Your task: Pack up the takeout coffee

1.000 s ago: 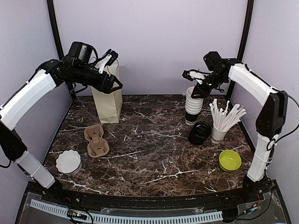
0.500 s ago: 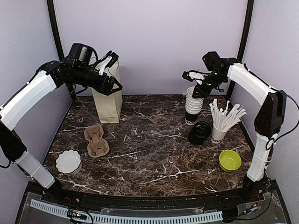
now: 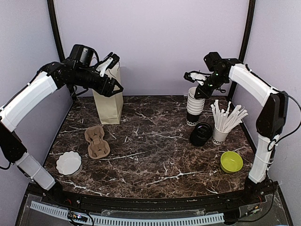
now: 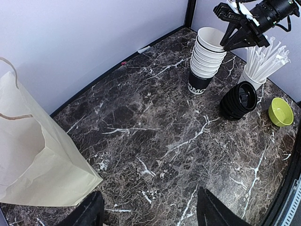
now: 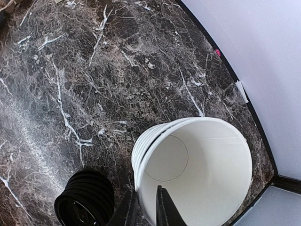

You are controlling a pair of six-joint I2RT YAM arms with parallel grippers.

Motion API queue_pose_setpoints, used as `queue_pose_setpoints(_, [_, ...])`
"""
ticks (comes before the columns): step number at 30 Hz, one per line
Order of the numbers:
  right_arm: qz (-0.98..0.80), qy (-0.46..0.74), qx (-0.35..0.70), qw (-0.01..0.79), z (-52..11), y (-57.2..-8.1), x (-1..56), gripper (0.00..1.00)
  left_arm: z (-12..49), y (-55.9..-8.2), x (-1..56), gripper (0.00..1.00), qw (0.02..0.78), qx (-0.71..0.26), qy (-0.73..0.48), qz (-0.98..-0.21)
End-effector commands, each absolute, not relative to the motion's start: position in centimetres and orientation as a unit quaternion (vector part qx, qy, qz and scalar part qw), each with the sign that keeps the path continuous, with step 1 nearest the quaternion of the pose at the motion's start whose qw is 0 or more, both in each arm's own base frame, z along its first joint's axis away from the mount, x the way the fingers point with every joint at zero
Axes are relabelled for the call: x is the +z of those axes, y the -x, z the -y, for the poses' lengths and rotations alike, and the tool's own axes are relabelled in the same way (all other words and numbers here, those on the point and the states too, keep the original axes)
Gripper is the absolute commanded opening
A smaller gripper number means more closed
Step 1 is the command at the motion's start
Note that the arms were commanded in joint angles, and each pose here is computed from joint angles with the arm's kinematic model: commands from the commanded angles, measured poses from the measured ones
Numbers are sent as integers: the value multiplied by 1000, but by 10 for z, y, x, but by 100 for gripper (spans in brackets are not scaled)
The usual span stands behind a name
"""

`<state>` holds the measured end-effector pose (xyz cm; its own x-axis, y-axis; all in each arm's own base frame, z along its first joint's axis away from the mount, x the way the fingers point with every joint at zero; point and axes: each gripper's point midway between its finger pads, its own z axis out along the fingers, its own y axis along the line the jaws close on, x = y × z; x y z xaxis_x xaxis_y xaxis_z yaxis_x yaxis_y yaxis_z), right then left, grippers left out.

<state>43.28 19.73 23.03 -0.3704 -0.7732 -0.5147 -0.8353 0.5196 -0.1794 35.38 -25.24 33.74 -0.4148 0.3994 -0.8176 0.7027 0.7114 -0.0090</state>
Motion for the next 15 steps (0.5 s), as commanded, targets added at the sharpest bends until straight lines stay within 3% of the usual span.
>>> queue_pose_setpoints(1, [-825,490,50,277,-200,-435,227,12,252,-347,347,70,437,-183,-343,-811])
queue_pose_setpoints(7, [-822,497,50,274,-201,-433,227,0,253,-348,344,70,432,-183,-345,-813])
queue_pose_setpoints(15, [-802,496,30,333,-201,-435,268,0,254,-349,339,70,428,-182,-347,-814])
